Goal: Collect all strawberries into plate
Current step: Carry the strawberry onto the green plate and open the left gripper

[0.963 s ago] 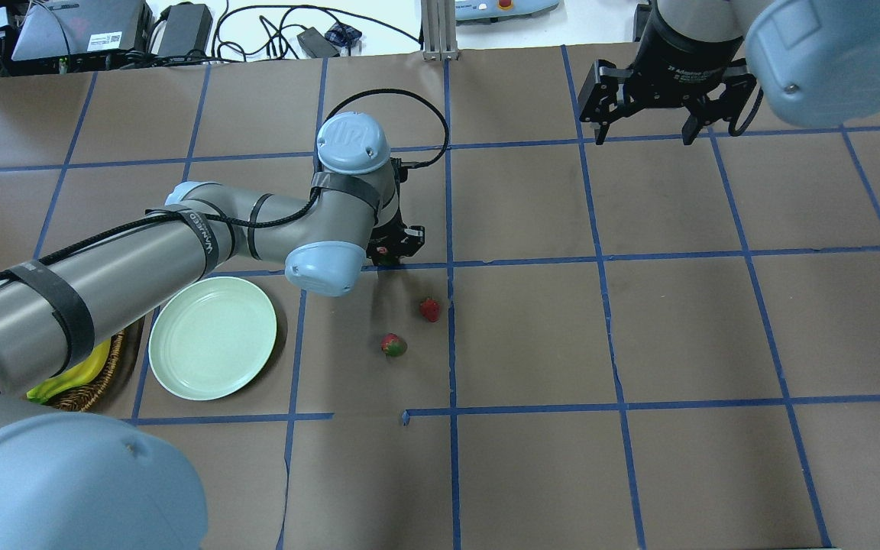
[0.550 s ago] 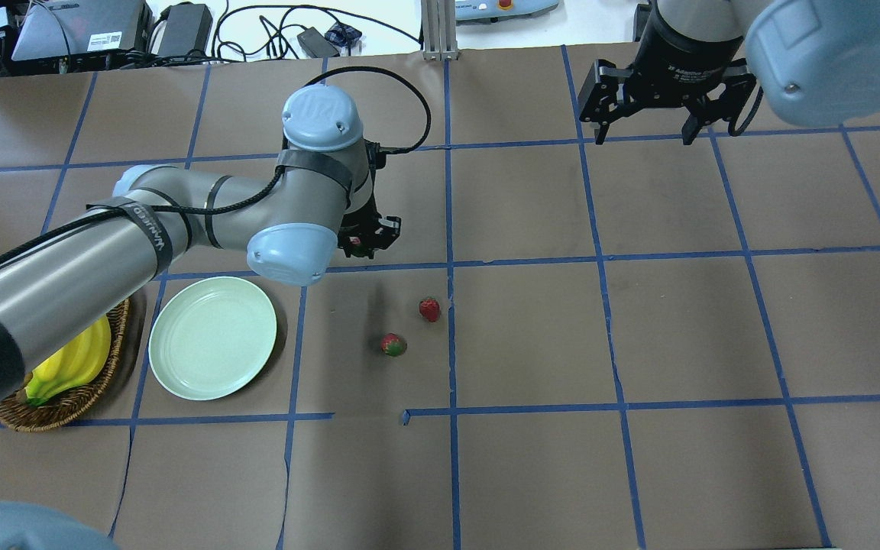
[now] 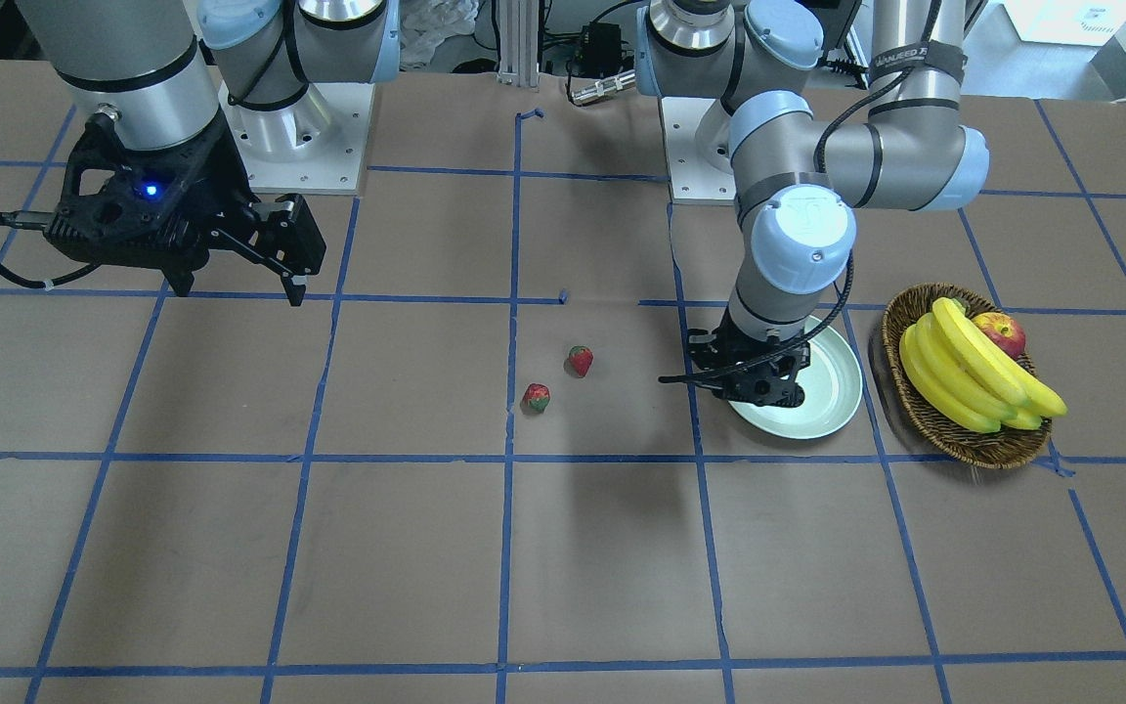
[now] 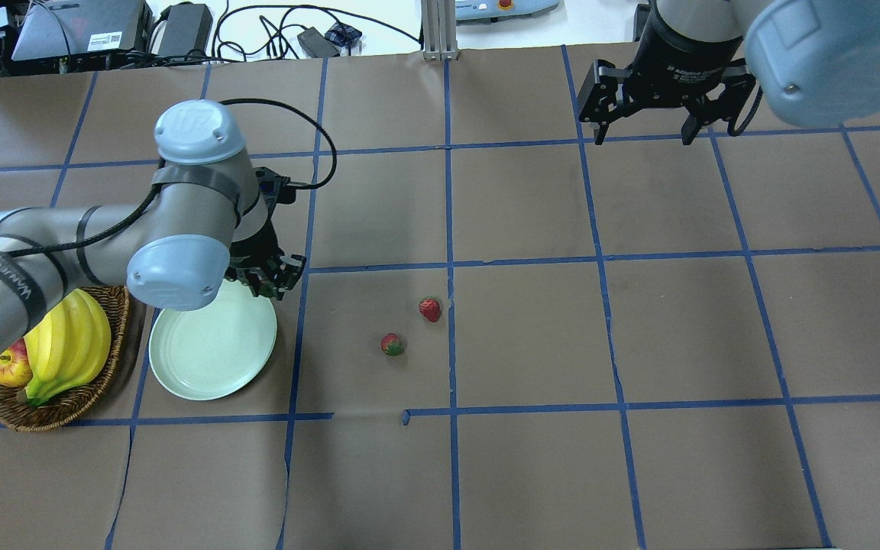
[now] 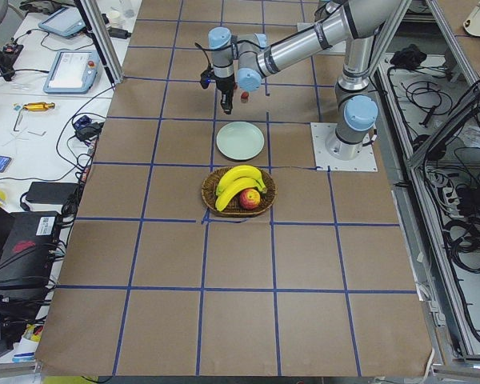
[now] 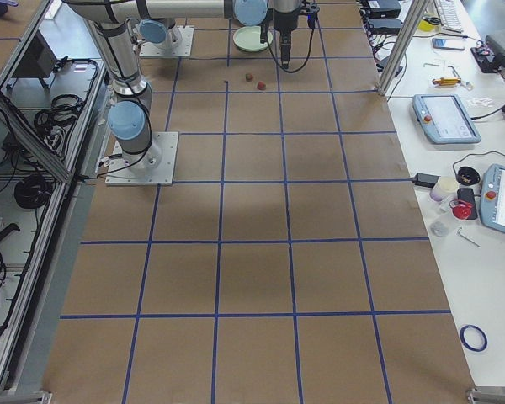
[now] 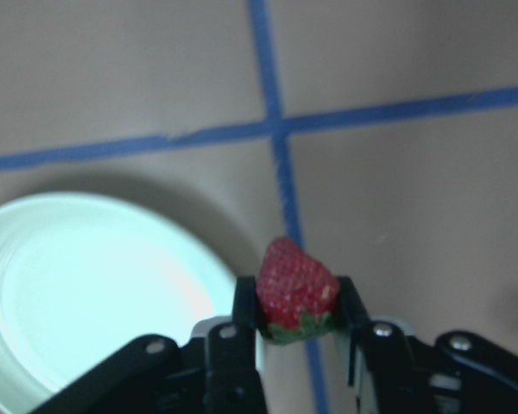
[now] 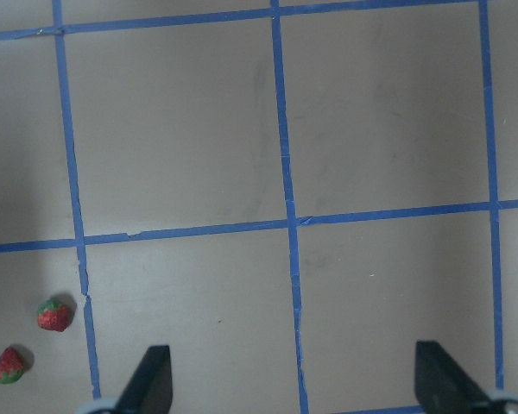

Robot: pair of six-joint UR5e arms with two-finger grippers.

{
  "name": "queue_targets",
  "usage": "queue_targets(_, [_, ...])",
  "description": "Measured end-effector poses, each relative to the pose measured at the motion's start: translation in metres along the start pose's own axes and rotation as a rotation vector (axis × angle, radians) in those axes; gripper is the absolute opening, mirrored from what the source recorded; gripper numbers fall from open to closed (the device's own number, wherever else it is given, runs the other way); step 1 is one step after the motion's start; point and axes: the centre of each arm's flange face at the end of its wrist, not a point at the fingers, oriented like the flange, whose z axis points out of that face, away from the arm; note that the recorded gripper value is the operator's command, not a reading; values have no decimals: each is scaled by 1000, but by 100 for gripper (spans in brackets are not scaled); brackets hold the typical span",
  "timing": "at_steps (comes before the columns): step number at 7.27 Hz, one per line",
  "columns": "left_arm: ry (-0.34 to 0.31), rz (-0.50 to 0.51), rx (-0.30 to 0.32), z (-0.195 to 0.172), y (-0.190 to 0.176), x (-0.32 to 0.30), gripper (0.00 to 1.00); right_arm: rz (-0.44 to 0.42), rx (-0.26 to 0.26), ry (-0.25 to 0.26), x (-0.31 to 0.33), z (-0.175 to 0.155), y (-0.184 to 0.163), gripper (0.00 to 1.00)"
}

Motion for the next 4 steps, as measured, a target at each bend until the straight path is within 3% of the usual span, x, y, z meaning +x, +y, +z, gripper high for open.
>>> queue_targets(1, [12,10,-8,14,17,-30,0,0,0,0,0,0,0,100])
queue_targets(2, [18,-1,-10,33,33,-48,33,0,1,1,0,0,0,100])
queue_targets(3, [26,-19,-16,50,44,-58,77,1,1,0,0,0,0,100])
queue_targets(4, [33,-39,-18,58,50,-65,98,1,1,0,1,0,0,100])
